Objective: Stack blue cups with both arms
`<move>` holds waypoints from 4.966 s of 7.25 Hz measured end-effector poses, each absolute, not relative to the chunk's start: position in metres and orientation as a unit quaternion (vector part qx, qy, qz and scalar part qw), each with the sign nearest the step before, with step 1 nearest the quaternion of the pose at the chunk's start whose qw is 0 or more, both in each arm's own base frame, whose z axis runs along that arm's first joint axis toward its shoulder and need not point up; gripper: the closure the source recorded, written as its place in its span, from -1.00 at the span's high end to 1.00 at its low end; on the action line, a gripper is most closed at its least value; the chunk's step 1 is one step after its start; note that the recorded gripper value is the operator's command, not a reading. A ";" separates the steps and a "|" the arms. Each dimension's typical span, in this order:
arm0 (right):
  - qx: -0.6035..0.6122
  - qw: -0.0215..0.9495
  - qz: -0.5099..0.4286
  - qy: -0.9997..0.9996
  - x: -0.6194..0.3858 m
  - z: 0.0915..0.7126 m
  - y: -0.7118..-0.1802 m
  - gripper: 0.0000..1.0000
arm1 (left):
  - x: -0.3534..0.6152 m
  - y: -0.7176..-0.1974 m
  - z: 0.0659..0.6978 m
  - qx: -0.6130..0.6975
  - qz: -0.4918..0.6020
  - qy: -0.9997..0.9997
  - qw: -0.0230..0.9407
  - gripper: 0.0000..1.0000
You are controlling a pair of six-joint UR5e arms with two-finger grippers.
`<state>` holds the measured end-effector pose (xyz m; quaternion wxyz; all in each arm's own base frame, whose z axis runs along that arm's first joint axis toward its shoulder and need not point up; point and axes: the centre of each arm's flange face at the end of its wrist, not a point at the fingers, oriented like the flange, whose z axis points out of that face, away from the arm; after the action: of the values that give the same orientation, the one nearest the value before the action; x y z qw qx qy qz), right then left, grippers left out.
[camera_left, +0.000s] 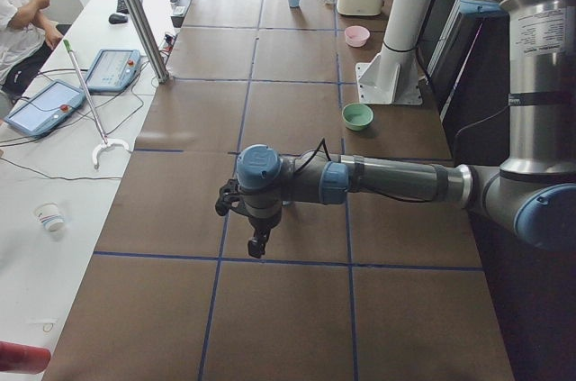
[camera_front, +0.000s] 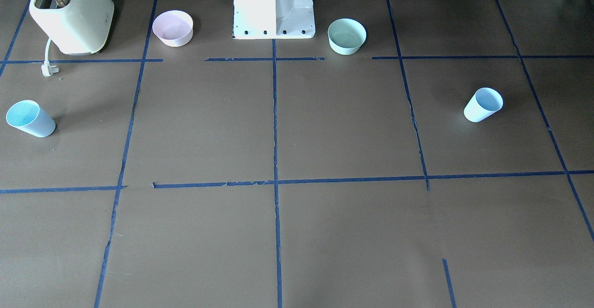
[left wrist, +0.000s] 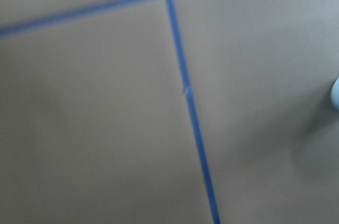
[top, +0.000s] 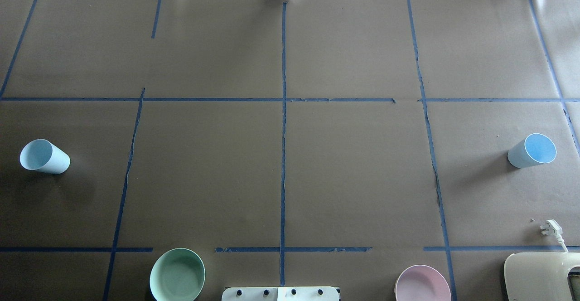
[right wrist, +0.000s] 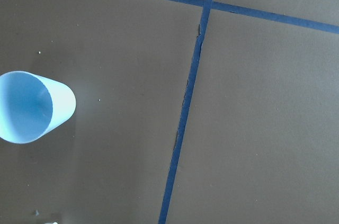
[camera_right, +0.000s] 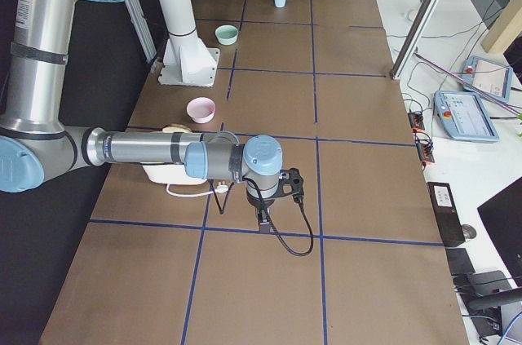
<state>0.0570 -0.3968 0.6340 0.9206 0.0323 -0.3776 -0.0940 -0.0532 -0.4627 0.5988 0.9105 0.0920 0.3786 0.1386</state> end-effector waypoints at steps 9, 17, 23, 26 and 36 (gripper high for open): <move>0.033 0.919 -0.097 -0.380 0.054 0.633 -0.399 1.00 | 0.148 -0.425 0.580 0.055 -0.019 0.403 0.914 1.00; 0.032 0.919 -0.097 -0.380 0.054 0.633 -0.399 1.00 | 0.209 -0.411 0.594 0.009 -0.027 0.388 0.921 -1.00; 0.033 0.916 -0.097 -0.388 0.053 0.632 -0.399 1.00 | 0.291 -0.488 0.432 0.042 -0.002 0.464 0.885 -1.00; 0.034 0.913 -0.097 -0.395 0.052 0.630 -0.400 1.00 | 0.437 -0.491 0.273 0.007 -0.019 0.474 0.880 -1.00; 0.034 0.912 -0.098 -0.396 0.050 0.630 -0.400 1.00 | 0.532 -0.466 0.173 0.012 -0.031 0.431 0.902 1.00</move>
<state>0.0499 -0.4003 0.6297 0.9124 0.0336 -0.3960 -0.0983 0.5320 -0.4662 0.1726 0.9019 0.0119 0.4306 -0.0312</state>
